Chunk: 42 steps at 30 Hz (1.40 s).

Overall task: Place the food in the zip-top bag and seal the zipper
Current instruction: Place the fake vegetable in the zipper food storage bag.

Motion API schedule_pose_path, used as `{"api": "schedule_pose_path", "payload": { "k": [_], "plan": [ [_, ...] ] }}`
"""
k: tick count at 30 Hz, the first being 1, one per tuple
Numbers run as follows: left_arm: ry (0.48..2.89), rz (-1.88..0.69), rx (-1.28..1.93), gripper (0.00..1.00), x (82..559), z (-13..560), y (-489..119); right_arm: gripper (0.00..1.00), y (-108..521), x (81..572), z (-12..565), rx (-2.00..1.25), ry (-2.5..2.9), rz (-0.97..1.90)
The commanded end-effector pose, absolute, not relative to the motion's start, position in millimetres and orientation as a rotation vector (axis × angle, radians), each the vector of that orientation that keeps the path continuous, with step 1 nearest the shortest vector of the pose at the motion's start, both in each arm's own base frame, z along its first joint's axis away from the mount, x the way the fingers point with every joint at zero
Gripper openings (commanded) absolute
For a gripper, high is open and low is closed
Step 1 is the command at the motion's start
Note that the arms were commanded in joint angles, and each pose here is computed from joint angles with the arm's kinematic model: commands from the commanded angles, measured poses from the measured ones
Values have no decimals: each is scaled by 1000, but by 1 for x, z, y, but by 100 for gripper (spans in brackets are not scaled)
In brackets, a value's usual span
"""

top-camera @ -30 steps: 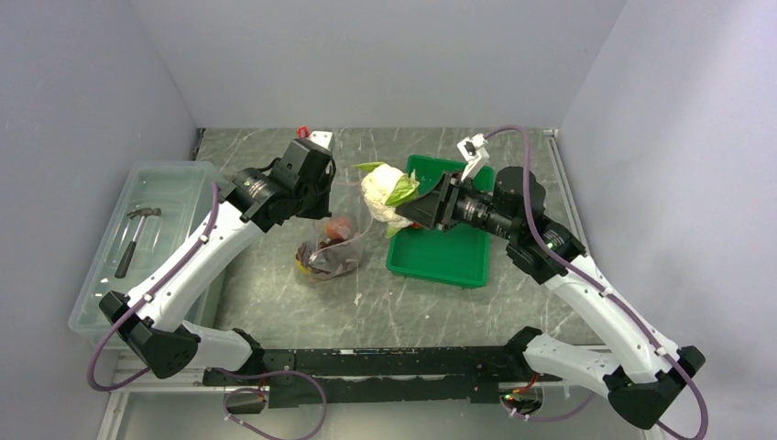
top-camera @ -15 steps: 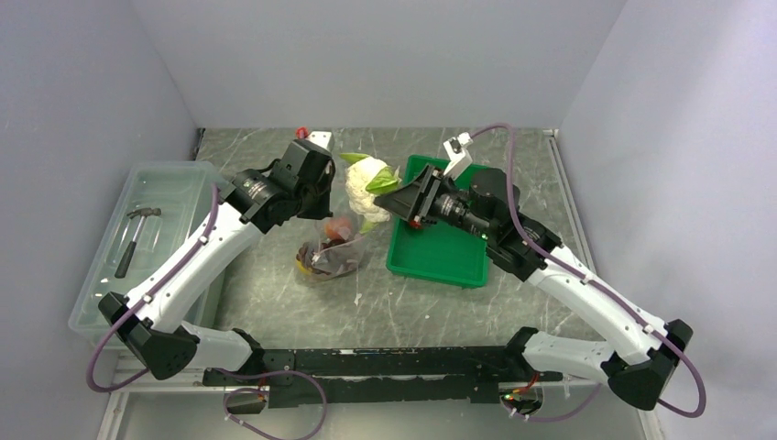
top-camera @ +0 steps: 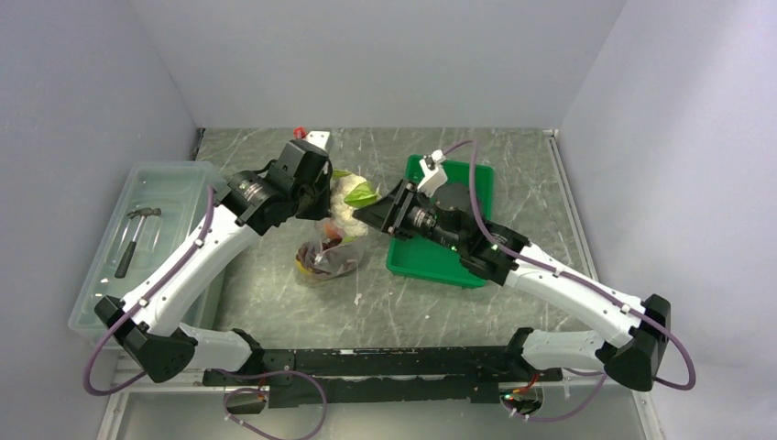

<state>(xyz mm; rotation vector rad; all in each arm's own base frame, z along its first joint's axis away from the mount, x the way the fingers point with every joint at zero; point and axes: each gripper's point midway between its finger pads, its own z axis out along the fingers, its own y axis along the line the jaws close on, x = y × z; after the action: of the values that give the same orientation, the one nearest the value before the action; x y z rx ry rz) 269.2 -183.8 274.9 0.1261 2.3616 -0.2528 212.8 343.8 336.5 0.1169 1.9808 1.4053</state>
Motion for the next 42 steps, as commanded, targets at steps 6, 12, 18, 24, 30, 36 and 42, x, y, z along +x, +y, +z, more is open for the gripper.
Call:
{"api": "schedule_pose_path", "payload": {
  "k": [6, 12, 18, 24, 30, 36, 42],
  "plan": [
    [2273, -350, 85, 2, 267, 305, -186, 20, 354, 213, 300, 168, 2036, 1282],
    [2279, -365, 92, 1, 266, 304, -188, 22, 363, 212, 268, 84, 2155, 1112],
    [2285, -372, 109, 0, 266, 301, -191, 28, 374, 210, 242, -20, 2271, 980],
    [2290, -374, 126, 0, 266, 298, -193, 59, 375, 210, 239, -121, 2312, 868],
    [2293, -369, 129, 0, 266, 296, -192, 68, 373, 209, 264, -157, 2259, 896],
    [2286, -363, 129, 0, 264, 298, -189, 70, 361, 208, 298, -153, 2181, 919],
    [2275, -375, 134, 0, 262, 302, -188, 70, 338, 209, 317, -130, 2130, 865]
  ]
}}
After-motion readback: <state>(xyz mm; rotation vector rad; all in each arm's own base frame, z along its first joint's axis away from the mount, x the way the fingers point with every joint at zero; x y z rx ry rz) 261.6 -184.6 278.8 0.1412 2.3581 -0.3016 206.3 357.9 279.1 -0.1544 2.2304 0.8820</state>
